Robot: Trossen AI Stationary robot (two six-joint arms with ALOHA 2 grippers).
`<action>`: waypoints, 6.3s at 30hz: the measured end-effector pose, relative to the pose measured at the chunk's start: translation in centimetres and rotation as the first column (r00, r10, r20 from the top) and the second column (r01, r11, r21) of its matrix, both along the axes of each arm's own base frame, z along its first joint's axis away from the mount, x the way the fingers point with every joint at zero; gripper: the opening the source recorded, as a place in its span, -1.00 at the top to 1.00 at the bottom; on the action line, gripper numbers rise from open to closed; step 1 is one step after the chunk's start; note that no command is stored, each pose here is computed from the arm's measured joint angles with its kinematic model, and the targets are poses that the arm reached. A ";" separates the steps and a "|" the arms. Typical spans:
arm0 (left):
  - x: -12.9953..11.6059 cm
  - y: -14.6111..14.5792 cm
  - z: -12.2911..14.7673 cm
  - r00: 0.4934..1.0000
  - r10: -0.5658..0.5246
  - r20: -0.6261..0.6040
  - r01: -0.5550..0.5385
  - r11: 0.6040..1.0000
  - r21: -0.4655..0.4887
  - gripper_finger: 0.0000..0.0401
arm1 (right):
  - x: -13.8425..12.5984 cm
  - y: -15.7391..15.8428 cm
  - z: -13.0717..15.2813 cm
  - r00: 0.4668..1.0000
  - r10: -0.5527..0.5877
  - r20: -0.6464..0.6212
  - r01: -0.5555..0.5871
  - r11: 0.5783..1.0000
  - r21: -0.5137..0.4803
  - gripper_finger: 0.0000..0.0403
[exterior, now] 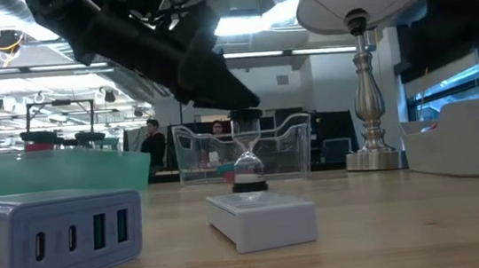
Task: Pick & Place Office items
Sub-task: Put the white hourglass into the blue bin
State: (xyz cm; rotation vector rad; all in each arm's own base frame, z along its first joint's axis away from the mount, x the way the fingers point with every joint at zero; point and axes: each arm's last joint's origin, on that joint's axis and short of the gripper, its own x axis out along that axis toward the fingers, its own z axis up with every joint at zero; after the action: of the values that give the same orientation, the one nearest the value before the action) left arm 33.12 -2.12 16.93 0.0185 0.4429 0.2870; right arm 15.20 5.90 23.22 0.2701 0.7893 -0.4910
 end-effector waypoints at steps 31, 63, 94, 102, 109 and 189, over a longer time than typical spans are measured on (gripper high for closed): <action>0.2 0.7 -0.3 0.999 -0.036 -0.012 0.036 0.999 -0.041 -0.31 | -0.1 0.5 -0.2 0.997 0.053 -0.056 -0.042 0.982 0.183 -0.57; 0.5 1.6 -1.6 0.999 0.009 -0.034 -0.012 0.994 -0.112 -0.63 | -0.1 0.5 -0.2 0.997 0.051 -0.054 -0.041 0.983 0.181 -0.57; -1.7 2.1 4.2 0.972 0.196 0.130 -0.172 0.969 -0.176 -0.06 | 0.0 0.5 -0.2 0.997 0.052 -0.048 -0.042 0.982 0.183 -0.57; -7.3 0.1 7.8 0.911 0.408 0.059 -0.399 0.909 -0.118 -0.06 | 0.0 0.5 -0.2 0.998 0.052 -0.042 -0.044 0.981 0.187 -0.57; -13.0 -2.6 8.1 0.821 0.571 0.020 -0.560 0.811 -0.170 -0.06 | 0.0 0.5 -0.2 0.998 0.053 -0.043 -0.044 0.981 0.188 -0.57; -17.3 -4.5 -1.5 0.698 0.711 -0.083 -0.713 0.682 -0.161 -0.11 | 0.0 0.5 -0.2 0.998 0.052 -0.042 -0.044 0.982 0.186 -0.57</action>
State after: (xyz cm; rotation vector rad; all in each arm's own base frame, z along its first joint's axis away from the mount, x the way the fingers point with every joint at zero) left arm 15.81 -6.64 15.43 -0.3466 0.4743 1.0291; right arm 15.24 6.44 23.03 0.4125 0.8867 -0.3796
